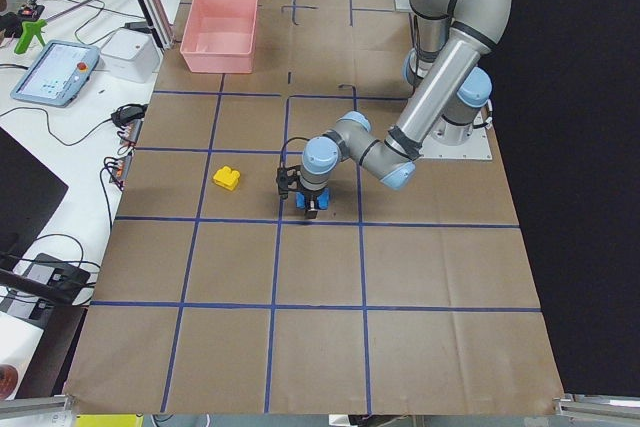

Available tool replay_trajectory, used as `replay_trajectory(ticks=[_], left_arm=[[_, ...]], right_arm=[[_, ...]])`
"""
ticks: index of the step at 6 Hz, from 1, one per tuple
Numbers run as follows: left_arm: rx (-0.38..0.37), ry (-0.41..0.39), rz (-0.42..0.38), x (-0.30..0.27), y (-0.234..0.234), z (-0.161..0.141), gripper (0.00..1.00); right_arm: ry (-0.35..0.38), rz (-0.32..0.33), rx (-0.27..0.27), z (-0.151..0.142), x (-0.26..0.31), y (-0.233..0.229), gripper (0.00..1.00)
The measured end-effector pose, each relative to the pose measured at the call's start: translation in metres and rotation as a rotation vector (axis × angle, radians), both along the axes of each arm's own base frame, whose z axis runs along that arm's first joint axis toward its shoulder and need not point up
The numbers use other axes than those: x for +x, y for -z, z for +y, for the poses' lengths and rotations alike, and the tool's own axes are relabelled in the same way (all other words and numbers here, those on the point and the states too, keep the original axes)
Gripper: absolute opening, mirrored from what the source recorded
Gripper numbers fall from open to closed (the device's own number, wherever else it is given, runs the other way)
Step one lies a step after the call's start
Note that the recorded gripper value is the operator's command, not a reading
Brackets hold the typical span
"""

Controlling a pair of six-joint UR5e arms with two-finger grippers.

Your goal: Put all blocks into box

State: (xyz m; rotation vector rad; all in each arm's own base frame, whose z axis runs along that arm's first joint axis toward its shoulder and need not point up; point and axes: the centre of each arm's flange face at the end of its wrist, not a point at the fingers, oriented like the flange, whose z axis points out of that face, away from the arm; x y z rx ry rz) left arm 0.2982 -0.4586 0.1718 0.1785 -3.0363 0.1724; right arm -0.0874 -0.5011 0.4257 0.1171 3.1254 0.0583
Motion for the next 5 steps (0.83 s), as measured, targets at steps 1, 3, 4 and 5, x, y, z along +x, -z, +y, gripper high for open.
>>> replay_trajectory(ticks=[1, 3, 4, 5], left_arm=[[-0.007, 0.001, 0.004, -0.001, -0.001, -0.001, 0.6], [-0.015, 0.0, 0.004, -0.001, -0.004, -0.002, 0.33], [-0.02, -0.001, -0.001, -0.001, -0.007, -0.003, 0.23], [-0.032, 0.001, -0.015, 0.001, -0.018, -0.007, 0.16]], right_arm=[[-0.02, 0.027, -0.045, 0.007, -0.032, 0.034, 1.0], [0.057, 0.046, -0.073, 0.035, -0.088, 0.088, 1.0], [0.093, 0.018, -0.094, 0.043, -0.1, 0.108, 0.99], [0.105, -0.009, -0.117, 0.041, -0.106, 0.127, 0.99]])
